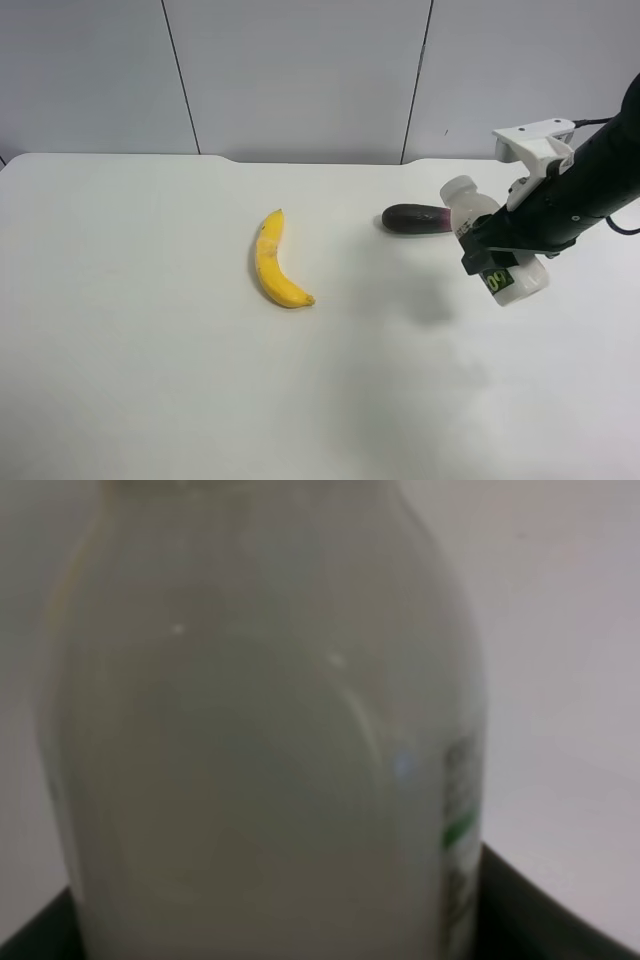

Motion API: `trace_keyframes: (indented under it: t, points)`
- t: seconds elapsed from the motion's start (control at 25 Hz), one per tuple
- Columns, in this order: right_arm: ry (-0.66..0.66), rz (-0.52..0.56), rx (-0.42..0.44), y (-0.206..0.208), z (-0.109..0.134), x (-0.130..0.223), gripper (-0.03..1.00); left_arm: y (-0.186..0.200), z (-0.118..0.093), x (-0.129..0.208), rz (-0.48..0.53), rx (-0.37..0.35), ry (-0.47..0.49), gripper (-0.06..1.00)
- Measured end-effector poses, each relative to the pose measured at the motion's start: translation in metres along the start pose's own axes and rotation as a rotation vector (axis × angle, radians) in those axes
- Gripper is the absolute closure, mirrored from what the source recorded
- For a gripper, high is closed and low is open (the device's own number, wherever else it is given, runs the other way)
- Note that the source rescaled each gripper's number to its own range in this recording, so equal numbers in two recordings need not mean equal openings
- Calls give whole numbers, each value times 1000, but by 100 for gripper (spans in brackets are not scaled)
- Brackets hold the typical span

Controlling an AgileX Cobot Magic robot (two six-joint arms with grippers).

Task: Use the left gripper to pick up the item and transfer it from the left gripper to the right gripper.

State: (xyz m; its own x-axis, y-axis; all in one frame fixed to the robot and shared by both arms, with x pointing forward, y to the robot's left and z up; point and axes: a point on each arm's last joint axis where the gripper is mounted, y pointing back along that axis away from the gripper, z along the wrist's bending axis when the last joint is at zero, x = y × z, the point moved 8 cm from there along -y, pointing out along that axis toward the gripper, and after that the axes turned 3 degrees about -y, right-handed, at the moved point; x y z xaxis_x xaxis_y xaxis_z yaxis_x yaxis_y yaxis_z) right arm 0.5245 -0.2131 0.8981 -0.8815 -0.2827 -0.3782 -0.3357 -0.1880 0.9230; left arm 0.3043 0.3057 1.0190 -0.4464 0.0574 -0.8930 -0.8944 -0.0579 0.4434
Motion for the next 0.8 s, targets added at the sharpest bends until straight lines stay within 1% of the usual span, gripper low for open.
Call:
trace_keyframes:
  t: [0.12, 0.48, 0.8]
  points:
    - [2, 47, 0, -18, -3, 5, 97, 0, 0, 0, 0, 0, 0, 11]
    - [-3, 132, -1, -51, -6, 17, 97, 0, 0, 0, 0, 0, 0, 11]
    - [-2, 150, 2, -63, -8, 20, 97, 0, 0, 0, 0, 0, 0, 11]
